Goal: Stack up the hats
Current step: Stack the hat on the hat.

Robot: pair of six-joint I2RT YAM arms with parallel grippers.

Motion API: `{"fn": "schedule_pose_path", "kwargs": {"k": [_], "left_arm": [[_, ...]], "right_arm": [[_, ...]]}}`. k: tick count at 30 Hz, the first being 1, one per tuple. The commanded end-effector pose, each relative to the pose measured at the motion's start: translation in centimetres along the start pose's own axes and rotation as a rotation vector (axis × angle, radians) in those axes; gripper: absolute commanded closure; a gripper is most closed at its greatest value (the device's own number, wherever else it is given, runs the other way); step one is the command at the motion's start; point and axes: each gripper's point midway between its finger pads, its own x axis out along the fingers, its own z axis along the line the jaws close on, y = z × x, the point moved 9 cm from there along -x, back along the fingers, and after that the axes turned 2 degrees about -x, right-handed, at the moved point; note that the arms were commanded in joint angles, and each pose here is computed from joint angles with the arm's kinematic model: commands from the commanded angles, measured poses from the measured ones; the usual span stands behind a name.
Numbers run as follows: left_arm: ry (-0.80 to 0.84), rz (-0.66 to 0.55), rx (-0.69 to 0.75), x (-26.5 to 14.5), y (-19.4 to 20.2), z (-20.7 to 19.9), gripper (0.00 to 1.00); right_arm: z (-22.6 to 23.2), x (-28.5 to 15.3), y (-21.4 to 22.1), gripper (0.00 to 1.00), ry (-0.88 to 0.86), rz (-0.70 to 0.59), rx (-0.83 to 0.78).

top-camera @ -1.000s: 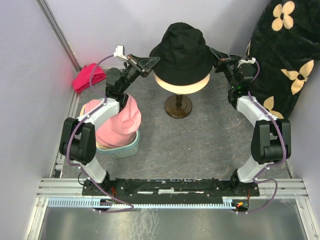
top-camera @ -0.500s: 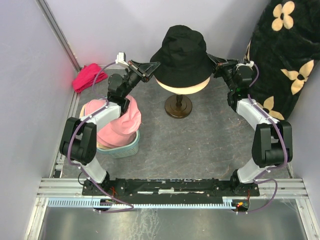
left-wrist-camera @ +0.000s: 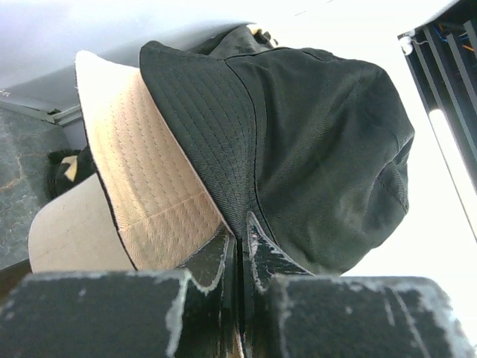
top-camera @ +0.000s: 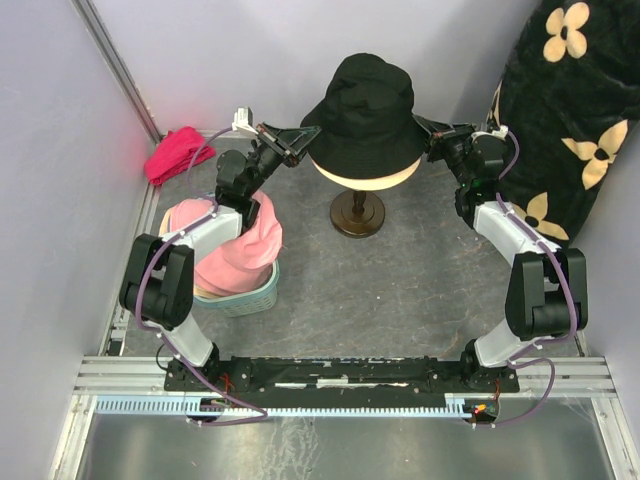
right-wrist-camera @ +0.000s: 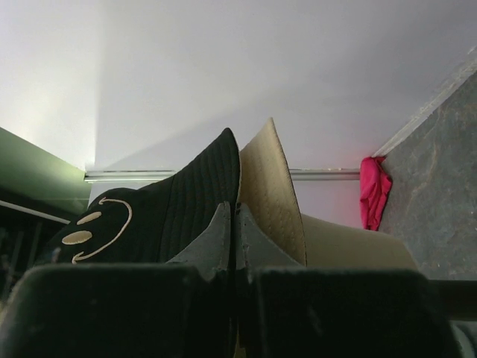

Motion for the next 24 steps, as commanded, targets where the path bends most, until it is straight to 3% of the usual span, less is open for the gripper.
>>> {"fn": "schedule_pose_path", "kwargs": {"k": [1, 17, 24], "left_arm": [[-0.037, -0.015, -0.039, -0.2, 0.0, 1.4, 0.97], [-0.095, 0.010, -0.094, 0.2, 0.3, 3.8, 0.97], [-0.051, 0.021, -0.091, 0.4, 0.3, 3.0, 0.97]], "right_arm": [[-2.1, -0.3, -0.6, 0.98, 0.138, -0.038, -0.049], [-3.2, -0.3, -0.6, 0.98, 0.268, -0.011, -0.154], [-0.9, -0.4, -0.6, 0.98, 0.172, -0.010, -0.206]]}}
